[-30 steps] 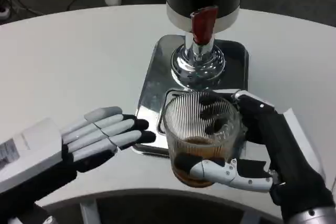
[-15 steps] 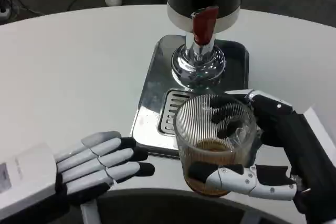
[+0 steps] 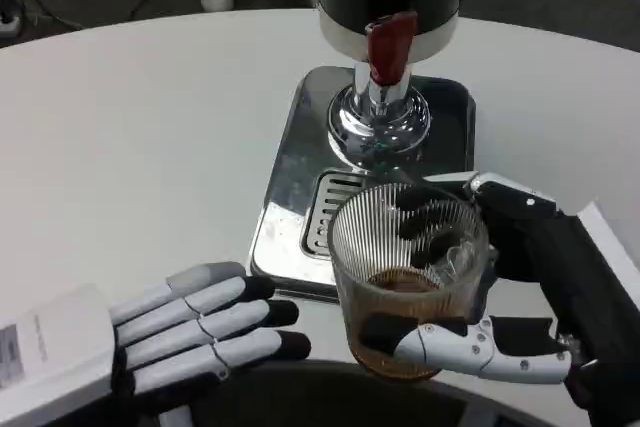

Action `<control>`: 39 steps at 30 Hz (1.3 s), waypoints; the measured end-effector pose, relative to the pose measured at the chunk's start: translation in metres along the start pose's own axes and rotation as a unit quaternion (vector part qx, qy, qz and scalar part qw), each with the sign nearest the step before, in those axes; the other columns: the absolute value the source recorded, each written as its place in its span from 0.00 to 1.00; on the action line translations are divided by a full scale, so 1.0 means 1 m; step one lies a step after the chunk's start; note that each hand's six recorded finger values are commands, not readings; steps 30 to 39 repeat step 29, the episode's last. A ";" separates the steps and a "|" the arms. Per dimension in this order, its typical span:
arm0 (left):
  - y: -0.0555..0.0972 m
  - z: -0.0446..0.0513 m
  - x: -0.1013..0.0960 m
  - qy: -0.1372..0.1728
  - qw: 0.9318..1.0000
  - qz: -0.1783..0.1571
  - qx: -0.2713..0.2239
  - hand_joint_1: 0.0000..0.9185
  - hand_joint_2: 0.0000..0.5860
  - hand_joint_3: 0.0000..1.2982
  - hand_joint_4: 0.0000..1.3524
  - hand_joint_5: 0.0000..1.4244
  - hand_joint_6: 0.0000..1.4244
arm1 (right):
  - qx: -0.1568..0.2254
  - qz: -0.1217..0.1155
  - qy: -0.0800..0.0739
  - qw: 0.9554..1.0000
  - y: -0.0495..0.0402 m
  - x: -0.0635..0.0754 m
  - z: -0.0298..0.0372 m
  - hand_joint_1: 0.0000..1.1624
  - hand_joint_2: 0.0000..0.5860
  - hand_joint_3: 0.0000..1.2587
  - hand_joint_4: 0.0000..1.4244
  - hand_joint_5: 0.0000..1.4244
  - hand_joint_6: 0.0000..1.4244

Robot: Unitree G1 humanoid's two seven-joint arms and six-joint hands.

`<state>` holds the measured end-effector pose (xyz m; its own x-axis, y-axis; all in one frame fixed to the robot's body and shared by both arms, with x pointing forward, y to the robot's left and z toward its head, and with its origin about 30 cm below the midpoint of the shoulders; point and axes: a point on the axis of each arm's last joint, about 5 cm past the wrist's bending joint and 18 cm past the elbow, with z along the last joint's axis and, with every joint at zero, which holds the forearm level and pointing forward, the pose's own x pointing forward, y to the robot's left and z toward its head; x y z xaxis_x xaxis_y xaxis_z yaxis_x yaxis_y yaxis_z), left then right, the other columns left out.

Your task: Grasp the cup under the faucet to collect the drink, then remove the cup.

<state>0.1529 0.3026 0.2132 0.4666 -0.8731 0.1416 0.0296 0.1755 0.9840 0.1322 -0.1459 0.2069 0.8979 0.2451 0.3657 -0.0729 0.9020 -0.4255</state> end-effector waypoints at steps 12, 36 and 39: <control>0.004 0.0005 -0.003 0.010 1.000 0.007 0.007 0.00 0.14 0.09 0.00 0.00 0.00 | 0.001 0.003 0.002 1.000 0.0002 0.000 0.0001 0.79 0.15 0.64 0.58 0.74 0.77; 0.004 0.0035 -0.003 0.008 1.000 0.005 0.007 0.00 0.14 0.09 0.00 0.00 0.00 | 0.001 0.003 -0.003 1.000 -0.0010 0.000 0.0034 0.79 0.15 0.64 0.58 0.74 0.77; 0.004 0.0035 -0.003 0.008 1.000 0.005 0.007 0.00 0.14 0.09 0.00 0.00 0.00 | 0.001 0.003 -0.003 1.000 -0.0010 0.000 0.0034 0.79 0.15 0.64 0.58 0.74 0.77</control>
